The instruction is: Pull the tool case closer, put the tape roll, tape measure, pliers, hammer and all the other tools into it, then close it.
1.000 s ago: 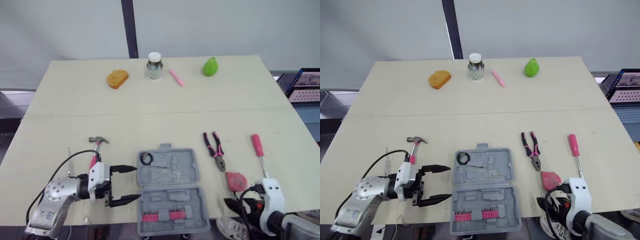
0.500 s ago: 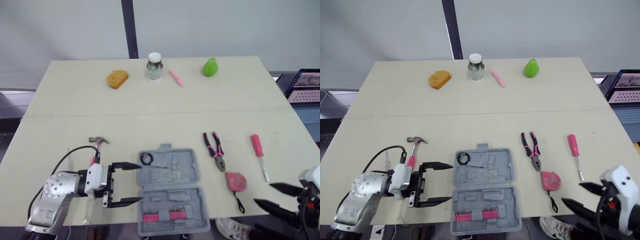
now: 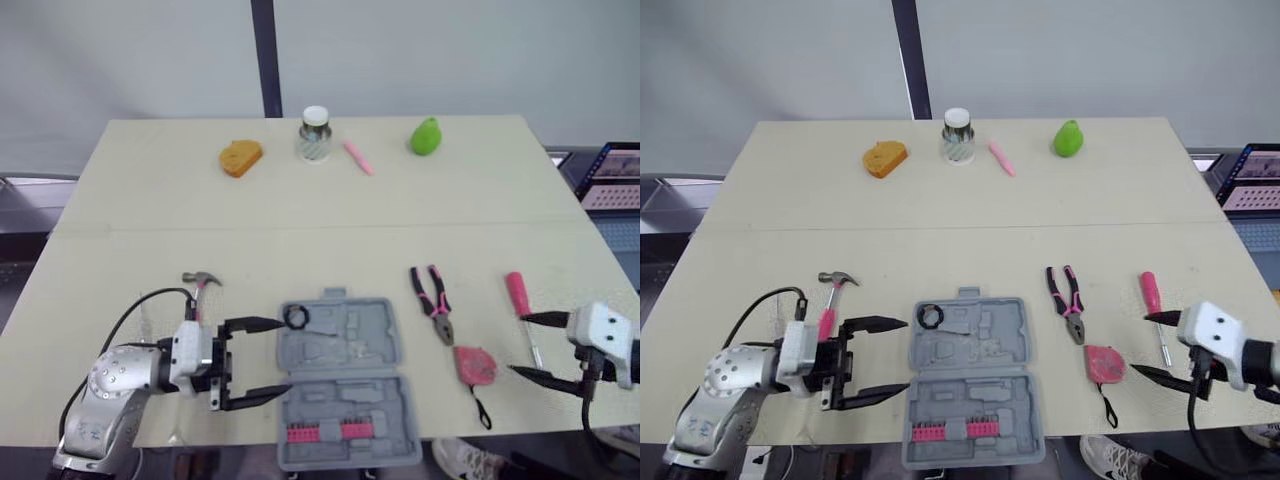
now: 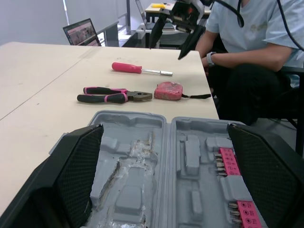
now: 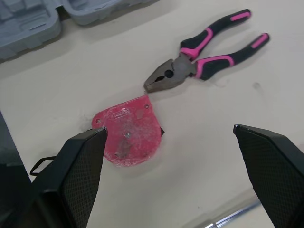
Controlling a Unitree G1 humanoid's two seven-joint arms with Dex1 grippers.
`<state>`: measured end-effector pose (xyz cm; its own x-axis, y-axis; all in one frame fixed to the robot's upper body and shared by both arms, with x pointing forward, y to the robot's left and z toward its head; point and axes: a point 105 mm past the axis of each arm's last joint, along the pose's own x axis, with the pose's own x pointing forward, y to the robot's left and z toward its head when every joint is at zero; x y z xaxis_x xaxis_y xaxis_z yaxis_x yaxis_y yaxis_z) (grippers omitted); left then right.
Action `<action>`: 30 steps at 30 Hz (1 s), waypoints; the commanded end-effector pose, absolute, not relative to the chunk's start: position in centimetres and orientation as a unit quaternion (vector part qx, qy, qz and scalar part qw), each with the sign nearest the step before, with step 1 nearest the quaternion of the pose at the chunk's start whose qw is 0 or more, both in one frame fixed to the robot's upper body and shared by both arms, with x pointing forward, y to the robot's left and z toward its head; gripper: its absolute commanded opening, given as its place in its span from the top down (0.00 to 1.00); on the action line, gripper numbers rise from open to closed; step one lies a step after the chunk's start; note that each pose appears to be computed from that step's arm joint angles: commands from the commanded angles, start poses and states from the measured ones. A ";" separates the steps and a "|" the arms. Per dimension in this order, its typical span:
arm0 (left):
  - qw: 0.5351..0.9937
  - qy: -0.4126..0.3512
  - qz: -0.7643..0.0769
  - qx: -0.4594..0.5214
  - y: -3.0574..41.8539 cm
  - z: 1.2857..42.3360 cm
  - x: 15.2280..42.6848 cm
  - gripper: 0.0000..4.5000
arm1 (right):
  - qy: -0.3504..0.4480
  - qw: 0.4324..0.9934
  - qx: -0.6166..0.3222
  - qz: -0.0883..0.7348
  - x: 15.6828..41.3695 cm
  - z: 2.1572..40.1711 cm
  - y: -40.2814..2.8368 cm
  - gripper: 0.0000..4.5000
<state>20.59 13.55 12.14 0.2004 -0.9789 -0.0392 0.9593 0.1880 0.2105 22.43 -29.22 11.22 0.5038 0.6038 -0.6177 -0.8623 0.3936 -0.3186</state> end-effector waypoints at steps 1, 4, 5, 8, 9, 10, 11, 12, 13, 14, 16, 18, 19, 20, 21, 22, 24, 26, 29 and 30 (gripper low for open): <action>0.772 -0.068 -0.624 0.099 13.6 13.4 20.1 0.00 | 0.218 0.778 -0.322 0.494 22.5 10.6 -28.7 0.00; 0.777 -0.069 -0.618 0.098 13.4 13.7 19.8 0.00 | 0.223 0.755 -0.329 0.521 22.7 9.8 -28.4 0.00; 0.778 -0.070 -0.616 0.098 13.5 13.8 19.8 0.00 | 0.223 0.751 -0.330 0.526 22.9 9.6 -28.2 0.00; 0.781 -0.067 -0.613 0.099 13.7 13.9 19.4 0.00 | 0.218 0.743 -0.335 0.536 23.7 9.3 -27.8 0.00; 0.783 -0.065 -0.611 0.100 13.8 13.9 19.3 0.00 | 0.218 0.739 -0.338 0.541 23.8 9.2 -27.8 0.00; 0.785 -0.063 -0.608 0.102 14.0 13.9 19.2 0.00 | 0.219 0.735 -0.339 0.545 23.8 9.0 -27.7 0.00; 0.787 -0.061 -0.605 0.103 14.1 13.9 19.1 0.00 | 0.221 0.732 -0.339 0.548 23.9 8.7 -27.6 0.00; 0.788 -0.060 -0.604 0.103 14.2 13.9 19.1 0.00 | 0.222 0.729 -0.340 0.551 23.9 8.5 -27.6 0.00; 0.789 -0.059 -0.602 0.104 14.3 13.9 19.0 0.00 | 0.223 0.726 -0.345 0.552 24.0 8.2 -27.5 0.00; 0.790 -0.058 -0.602 0.103 14.4 13.9 18.9 0.00 | 0.223 0.724 -0.349 0.552 24.2 8.0 -27.5 0.00; 0.791 -0.057 -0.601 0.103 14.4 13.9 18.6 0.00 | 0.225 0.721 -0.351 0.553 24.3 7.6 -27.5 0.00; 0.792 -0.056 -0.599 0.102 14.4 13.8 18.4 0.00 | 0.225 0.720 -0.349 0.556 24.3 7.4 -27.4 0.00; 0.792 -0.056 -0.599 0.102 14.4 13.8 18.3 0.00 | 0.225 0.719 -0.348 0.557 24.3 7.3 -27.3 0.00; 0.793 -0.055 -0.598 0.102 14.4 13.8 18.2 0.00 | 0.224 0.720 -0.348 0.558 24.3 7.2 -27.2 0.00; 0.793 -0.055 -0.598 0.102 14.5 13.7 18.2 0.00 | 0.224 0.720 -0.348 0.557 24.4 7.1 -27.1 0.00; 0.794 -0.054 -0.598 0.101 14.5 13.7 18.1 0.00 | 0.225 0.720 -0.347 0.557 24.4 7.0 -27.1 0.00; 0.794 -0.054 -0.597 0.100 14.6 13.7 18.1 0.00 | 0.227 0.722 -0.347 0.554 24.5 6.8 -27.1 0.00; 0.795 -0.053 -0.597 0.099 14.6 13.6 18.0 0.00 | 0.229 0.724 -0.344 0.552 24.5 6.8 -27.1 0.00; 0.794 -0.052 -0.597 0.098 14.6 13.5 17.9 0.00 | 0.232 0.725 -0.344 0.549 24.5 6.7 -27.2 0.00; 0.794 -0.051 -0.597 0.098 14.6 13.5 17.9 0.00 | 0.234 0.725 -0.344 0.549 24.5 6.7 -27.2 0.00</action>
